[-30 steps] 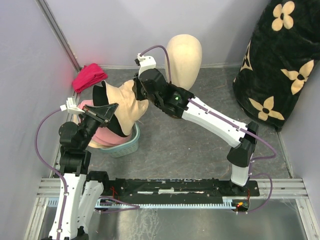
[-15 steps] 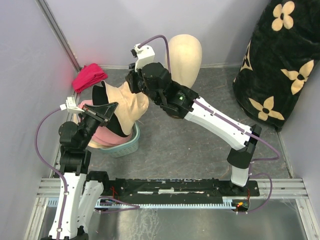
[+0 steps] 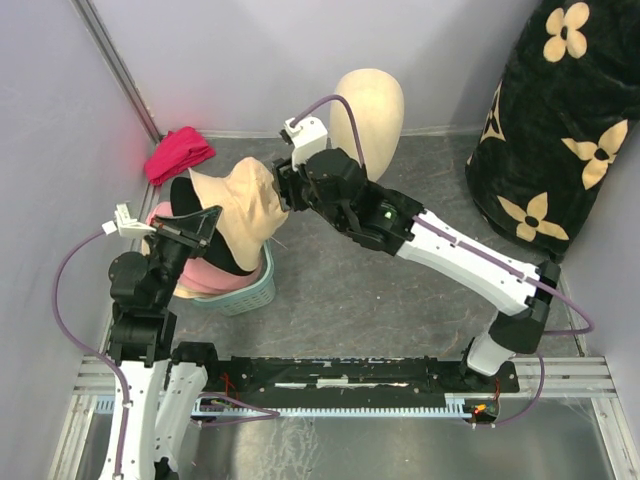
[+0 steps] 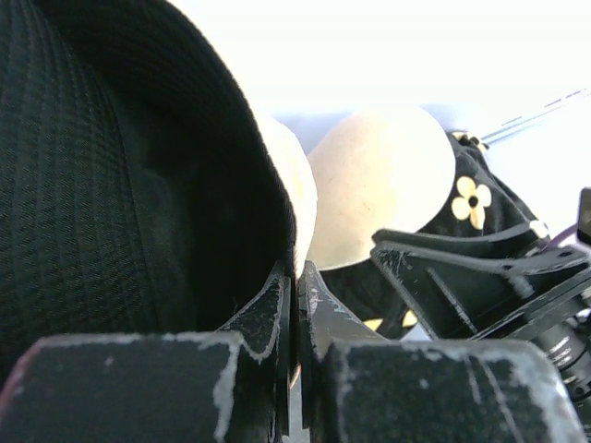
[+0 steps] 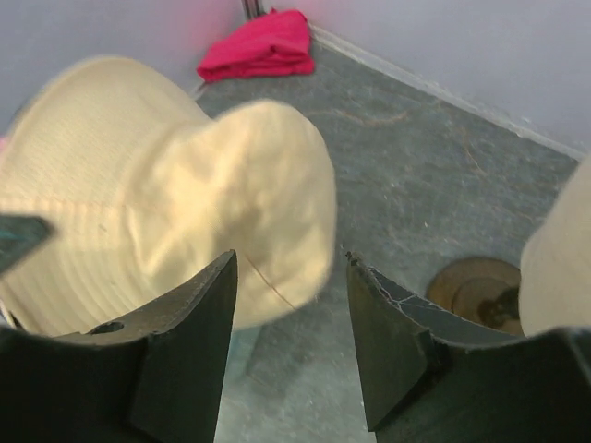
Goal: Stack the hats
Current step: Pick up the hat from the bin.
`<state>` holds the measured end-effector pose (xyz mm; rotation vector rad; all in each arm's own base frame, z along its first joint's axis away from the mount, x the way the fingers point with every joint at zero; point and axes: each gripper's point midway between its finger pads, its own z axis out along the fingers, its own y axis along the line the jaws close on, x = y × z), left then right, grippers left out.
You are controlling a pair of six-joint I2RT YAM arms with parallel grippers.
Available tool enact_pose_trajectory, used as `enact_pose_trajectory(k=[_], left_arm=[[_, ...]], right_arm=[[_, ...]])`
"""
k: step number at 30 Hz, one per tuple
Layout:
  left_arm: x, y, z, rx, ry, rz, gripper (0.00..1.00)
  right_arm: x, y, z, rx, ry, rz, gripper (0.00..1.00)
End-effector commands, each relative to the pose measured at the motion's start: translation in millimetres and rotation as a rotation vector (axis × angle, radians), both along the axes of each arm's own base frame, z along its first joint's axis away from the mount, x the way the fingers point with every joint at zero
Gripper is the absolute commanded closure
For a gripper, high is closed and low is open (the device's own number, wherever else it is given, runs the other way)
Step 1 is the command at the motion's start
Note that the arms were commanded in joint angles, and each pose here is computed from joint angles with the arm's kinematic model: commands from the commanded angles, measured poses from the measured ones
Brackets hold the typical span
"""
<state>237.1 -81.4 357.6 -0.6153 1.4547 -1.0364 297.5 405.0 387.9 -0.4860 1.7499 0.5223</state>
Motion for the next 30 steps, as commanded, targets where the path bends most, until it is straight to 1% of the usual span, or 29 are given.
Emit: enact_pose_trajectory(k=[1,5,8,13,22,30], left_arm=[[-17.8,19.8,47.2,-0.004,-0.124,0.113,0.97],[-23.1,23.7,45.8,0.017,-0.105,0.134,0.97],[-25.3,22.6,44.9,0.037,-0.098,0.127,0.97],[-24.4,19.0,40.6,0.045,-0.088,0.106,0.97],[-25.7,20.3,31.7,0.08,-0.054,0.111,0.97],[-28.6,22.9,25.8,0.106,-0.039,0.124,0.97]], right_arm=[[-7.7,-19.6,3.1,0.033,-0.017,-0.026,0.41],[-8.8,-17.2,-21.6,0.05,0.036,-0.03,0.4],[-4.4,-13.0,-34.0,0.135,0.105,-0.009,0.4],[-0.1,0.0,-32.6,0.216,0.144,0.016,0.4],[6.6,12.5,-46.6,0.242,0.202,0.008,0.38],[10.2,10.4,-65.1,0.24,0.226,-0.032,0.36]])
